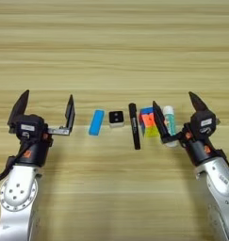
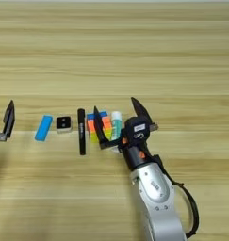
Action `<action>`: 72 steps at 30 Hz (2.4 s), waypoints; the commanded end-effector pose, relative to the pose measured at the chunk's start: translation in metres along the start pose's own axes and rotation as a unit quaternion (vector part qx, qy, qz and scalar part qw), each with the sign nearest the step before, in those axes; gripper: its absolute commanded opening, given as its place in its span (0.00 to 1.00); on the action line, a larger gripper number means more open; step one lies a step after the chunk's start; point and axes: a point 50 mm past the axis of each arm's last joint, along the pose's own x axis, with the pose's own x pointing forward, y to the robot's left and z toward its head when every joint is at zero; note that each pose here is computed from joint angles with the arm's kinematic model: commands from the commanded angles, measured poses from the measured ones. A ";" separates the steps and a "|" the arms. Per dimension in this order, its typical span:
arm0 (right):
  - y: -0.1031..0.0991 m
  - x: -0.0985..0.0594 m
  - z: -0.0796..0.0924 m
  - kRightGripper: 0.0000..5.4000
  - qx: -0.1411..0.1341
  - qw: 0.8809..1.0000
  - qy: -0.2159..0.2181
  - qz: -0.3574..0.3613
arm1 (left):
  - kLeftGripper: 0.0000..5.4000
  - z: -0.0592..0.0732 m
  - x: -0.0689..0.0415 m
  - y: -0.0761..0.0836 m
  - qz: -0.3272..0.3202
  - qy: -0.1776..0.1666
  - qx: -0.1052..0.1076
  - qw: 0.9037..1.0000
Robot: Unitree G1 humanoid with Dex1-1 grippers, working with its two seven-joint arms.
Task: Move the objects on the table
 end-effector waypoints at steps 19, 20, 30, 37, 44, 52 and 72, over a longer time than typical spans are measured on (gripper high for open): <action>0.026 0.013 -0.035 0.99 -0.026 0.992 0.118 0.047 | 1.00 0.000 0.004 -0.005 -0.003 0.000 0.001 1.000; 0.025 0.013 -0.036 0.99 -0.028 0.991 0.123 0.046 | 1.00 0.000 0.003 -0.005 -0.003 0.000 0.000 1.000; 0.020 0.010 -0.047 0.99 -0.054 0.986 0.157 0.028 | 1.00 0.000 0.000 -0.006 -0.001 0.004 -0.001 1.000; 0.020 0.008 -0.047 0.99 -0.054 0.985 0.160 0.023 | 1.00 0.000 -0.001 -0.007 -0.002 0.006 -0.003 1.000; 0.020 0.006 -0.051 0.99 -0.051 0.984 0.168 0.020 | 1.00 0.000 -0.002 -0.008 -0.001 0.006 -0.004 1.000; 0.016 0.006 -0.055 0.95 -0.048 0.983 0.179 0.011 | 1.00 0.000 -0.003 -0.008 0.001 0.007 -0.004 1.000; 0.010 0.006 -0.060 0.62 -0.045 0.981 0.191 0.003 | 1.00 -0.001 -0.004 -0.007 0.003 0.010 -0.004 1.000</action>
